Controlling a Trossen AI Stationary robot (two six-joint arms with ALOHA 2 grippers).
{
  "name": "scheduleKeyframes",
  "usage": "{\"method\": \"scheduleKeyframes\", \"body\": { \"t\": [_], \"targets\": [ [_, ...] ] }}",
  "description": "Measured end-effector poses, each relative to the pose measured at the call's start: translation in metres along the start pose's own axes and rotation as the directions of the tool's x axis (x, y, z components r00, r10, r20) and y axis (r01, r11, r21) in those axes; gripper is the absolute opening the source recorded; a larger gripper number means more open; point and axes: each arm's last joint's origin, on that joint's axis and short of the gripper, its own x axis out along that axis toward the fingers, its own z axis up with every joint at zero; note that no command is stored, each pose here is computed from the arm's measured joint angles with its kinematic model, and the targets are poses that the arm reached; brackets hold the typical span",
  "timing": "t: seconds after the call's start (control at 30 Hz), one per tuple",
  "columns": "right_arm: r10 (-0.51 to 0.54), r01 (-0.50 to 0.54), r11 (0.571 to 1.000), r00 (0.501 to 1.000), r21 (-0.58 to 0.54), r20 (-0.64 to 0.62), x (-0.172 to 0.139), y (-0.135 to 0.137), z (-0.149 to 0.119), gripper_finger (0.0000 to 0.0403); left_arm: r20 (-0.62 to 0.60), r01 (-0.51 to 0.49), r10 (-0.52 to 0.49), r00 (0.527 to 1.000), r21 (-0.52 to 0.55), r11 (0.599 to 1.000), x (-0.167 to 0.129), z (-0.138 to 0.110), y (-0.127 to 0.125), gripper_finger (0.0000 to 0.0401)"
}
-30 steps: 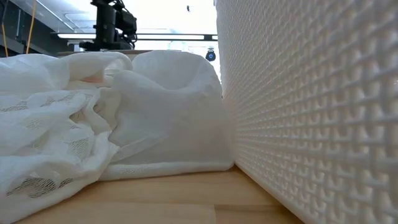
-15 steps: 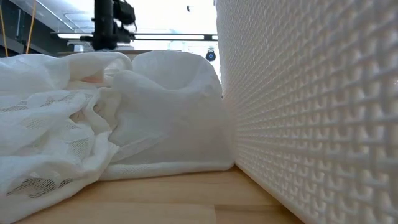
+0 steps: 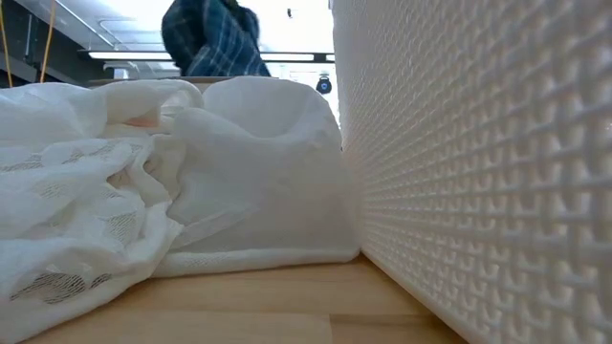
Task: Sort clothes
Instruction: Put the blue long sleeve into the gray bin
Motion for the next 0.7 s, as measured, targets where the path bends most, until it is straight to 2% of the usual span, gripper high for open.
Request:
{"method": "scheduleKeyframes", "body": {
  "t": [0.07, 0.17, 0.23, 0.3, 0.4, 0.53, 0.63, 0.7],
  "targets": [
    [0.000, 0.000, 1.000, 1.000, 0.000, 0.000, 0.000, 0.000, 0.000, 0.0000, -0.083, 0.027, -0.026, 0.996, 0.020, 0.999, 0.024, -0.019, -0.012, 0.0001],
    [0.000, 0.000, 1.000, 1.000, 0.000, 0.000, 0.000, 0.000, 0.000, 0.0000, -0.229, -0.061, 0.067, 0.971, 0.034, 0.998, 0.056, -0.058, -0.014, 0.0001],
    [0.000, 0.000, 1.000, 1.000, 0.000, 0.000, 0.000, 0.000, 0.000, 0.0000, -0.281, -0.131, 0.133, 0.950, 0.027, 0.991, 0.067, -0.083, -0.006, 0.0001],
    [0.000, 0.000, 1.000, 1.000, 0.000, 0.000, 0.000, 0.000, 0.000, 0.0000, -0.284, -0.159, 0.151, 0.947, -0.004, 0.987, 0.072, -0.104, 0.004, 0.0001],
    [0.000, 0.000, 1.000, 1.000, 0.000, 0.000, 0.000, 0.000, 0.000, 0.0000, -0.296, -0.183, 0.168, 0.940, -0.024, 0.983, 0.082, -0.141, 0.019, 0.0000],
    [0.000, 0.000, 1.000, 1.000, 0.000, 0.000, 0.000, 0.000, 0.000, 0.0000, -0.393, -0.194, 0.167, 0.904, -0.030, 0.981, 0.105, -0.191, 0.035, 0.0001],
    [0.000, 0.000, 1.000, 1.000, 0.000, 0.000, 0.000, 0.000, 0.000, 0.0000, -0.460, -0.201, 0.155, 0.874, -0.052, 0.978, 0.120, -0.213, 0.039, 0.0011],
    [0.000, 0.000, 1.000, 1.000, 0.000, 0.000, 0.000, 0.000, 0.000, 0.0000, -0.494, -0.204, 0.151, 0.856, -0.054, 0.977, 0.127, -0.218, 0.041, 0.0029]
  ]
}}
